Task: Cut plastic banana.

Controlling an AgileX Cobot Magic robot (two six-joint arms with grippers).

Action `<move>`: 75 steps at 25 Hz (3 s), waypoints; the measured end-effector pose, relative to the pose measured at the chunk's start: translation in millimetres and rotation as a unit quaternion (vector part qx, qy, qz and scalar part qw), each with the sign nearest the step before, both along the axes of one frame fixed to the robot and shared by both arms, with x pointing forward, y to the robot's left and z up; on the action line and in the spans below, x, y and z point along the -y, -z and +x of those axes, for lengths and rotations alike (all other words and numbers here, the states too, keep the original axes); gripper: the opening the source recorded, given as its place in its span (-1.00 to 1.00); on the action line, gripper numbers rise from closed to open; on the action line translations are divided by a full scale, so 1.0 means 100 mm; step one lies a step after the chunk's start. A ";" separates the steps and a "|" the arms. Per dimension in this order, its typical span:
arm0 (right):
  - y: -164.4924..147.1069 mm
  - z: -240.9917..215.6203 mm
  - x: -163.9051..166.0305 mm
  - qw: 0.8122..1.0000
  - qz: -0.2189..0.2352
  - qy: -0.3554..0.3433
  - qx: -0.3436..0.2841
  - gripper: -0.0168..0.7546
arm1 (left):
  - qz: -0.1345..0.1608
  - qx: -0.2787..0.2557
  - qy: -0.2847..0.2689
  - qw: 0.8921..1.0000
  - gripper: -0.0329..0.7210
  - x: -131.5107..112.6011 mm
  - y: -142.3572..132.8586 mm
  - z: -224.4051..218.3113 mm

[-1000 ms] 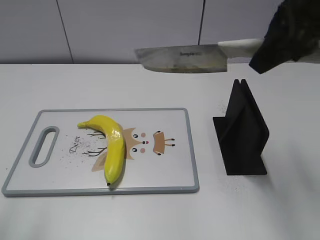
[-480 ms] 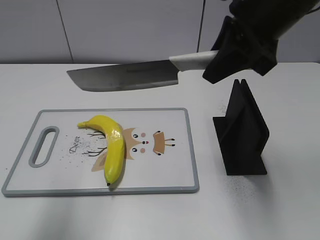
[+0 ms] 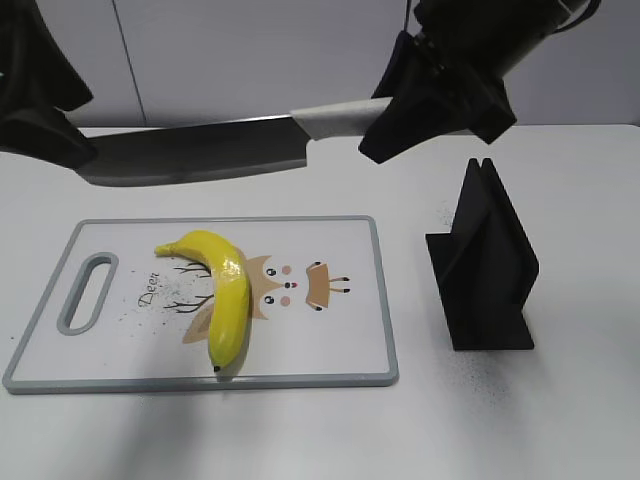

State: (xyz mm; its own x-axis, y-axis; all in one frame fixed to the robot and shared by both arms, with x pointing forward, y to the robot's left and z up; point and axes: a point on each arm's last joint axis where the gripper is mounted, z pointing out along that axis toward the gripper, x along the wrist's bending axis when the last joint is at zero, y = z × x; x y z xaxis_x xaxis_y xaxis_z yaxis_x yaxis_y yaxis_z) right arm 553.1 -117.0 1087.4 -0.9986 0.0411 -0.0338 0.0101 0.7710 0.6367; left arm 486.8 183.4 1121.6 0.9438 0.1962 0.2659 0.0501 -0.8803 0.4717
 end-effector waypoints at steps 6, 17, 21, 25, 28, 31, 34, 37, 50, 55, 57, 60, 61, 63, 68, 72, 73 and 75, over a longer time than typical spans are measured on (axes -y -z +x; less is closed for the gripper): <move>-0.05 0.01 -0.04 1.000 0.021 -0.015 0.012 -0.53 | -0.004 0.004 -0.004 1.000 0.59 0.05 0.10 0.14; -0.04 0.08 -0.09 0.999 0.040 -0.003 0.037 -0.53 | -0.015 -0.003 -0.001 1.000 -0.81 0.07 0.10 0.14; 0.02 0.14 -0.09 0.999 0.033 0.013 0.035 -0.53 | -0.012 -0.012 -0.008 1.000 -0.82 0.10 0.20 0.23; 0.32 0.27 -0.11 1.000 -0.002 0.029 0.006 -0.53 | 0.003 -0.039 -0.016 0.999 -0.82 0.16 0.50 0.44; 0.66 0.40 -0.14 0.999 -0.029 0.036 -0.025 -0.53 | 0.020 -0.067 -0.021 0.997 -0.82 0.21 0.80 0.61; 1.10 0.52 -0.17 0.996 -0.058 0.040 -0.062 -0.52 | 0.040 -0.108 -0.026 0.993 -0.82 0.26 1.22 0.78; 1.61 0.61 -0.19 0.990 -0.088 0.045 -0.099 -0.52 | 0.057 -0.153 -0.041 0.986 -0.82 0.30 1.71 0.92; 1.89 0.65 -0.18 0.986 -0.104 0.051 -0.120 -0.50 | 0.061 -0.180 -0.052 0.980 -0.81 0.34 1.95 1.00; 1.61 0.63 -0.18 0.989 -0.106 0.049 -0.091 -0.50 | 0.050 -0.162 -0.060 0.984 -0.80 0.33 1.72 0.94; 0.93 0.49 -0.14 0.996 -0.077 0.038 -0.036 -0.50 | 0.025 -0.132 -0.049 0.990 -0.81 0.28 1.10 0.71; 0.71 0.41 -0.13 0.997 -0.068 0.033 -0.018 -0.50 | 0.016 -0.121 -0.044 0.992 -0.82 0.26 0.90 0.61; 0.45 0.31 -0.11 0.998 -0.055 0.027 -0.001 -0.51 | 0.001 -0.101 -0.039 0.994 -0.83 0.22 0.65 0.48; 0.40 0.28 -0.10 0.998 -0.052 0.026 0.003 -0.51 | -0.003 -0.094 -0.037 0.995 -0.83 0.22 0.58 0.44; 0.32 0.25 -0.09 0.999 -0.046 0.026 0.010 -0.51 | -0.009 -0.082 -0.037 0.996 -0.83 0.20 0.49 0.39; 0.31 0.24 -0.09 0.999 -0.045 0.026 0.011 -0.51 | -0.013 -0.075 -0.038 0.996 -0.83 0.20 0.46 0.38; 0.31 0.24 -0.09 0.999 -0.045 0.027 0.010 -0.52 | -0.017 -0.067 -0.044 0.997 -0.64 0.20 0.45 0.40; 0.31 0.24 -0.09 0.999 -0.045 0.028 0.007 -0.53 | -0.020 -0.062 -0.050 0.997 -0.51 0.20 0.45 0.41; 0.31 0.24 -0.08 0.998 -0.046 0.035 -0.001 -0.54 | -0.023 -0.060 -0.058 0.996 -0.06 0.19 0.44 0.42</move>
State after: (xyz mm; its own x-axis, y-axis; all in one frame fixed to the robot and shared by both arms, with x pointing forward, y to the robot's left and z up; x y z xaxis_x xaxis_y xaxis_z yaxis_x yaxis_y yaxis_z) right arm 576.8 -108.6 1056.6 -0.9936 0.1067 -0.0376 0.0671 0.8232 0.5638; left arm 528.8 164.5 1077.1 0.9383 0.3153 0.1419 0.2085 -0.8434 0.4953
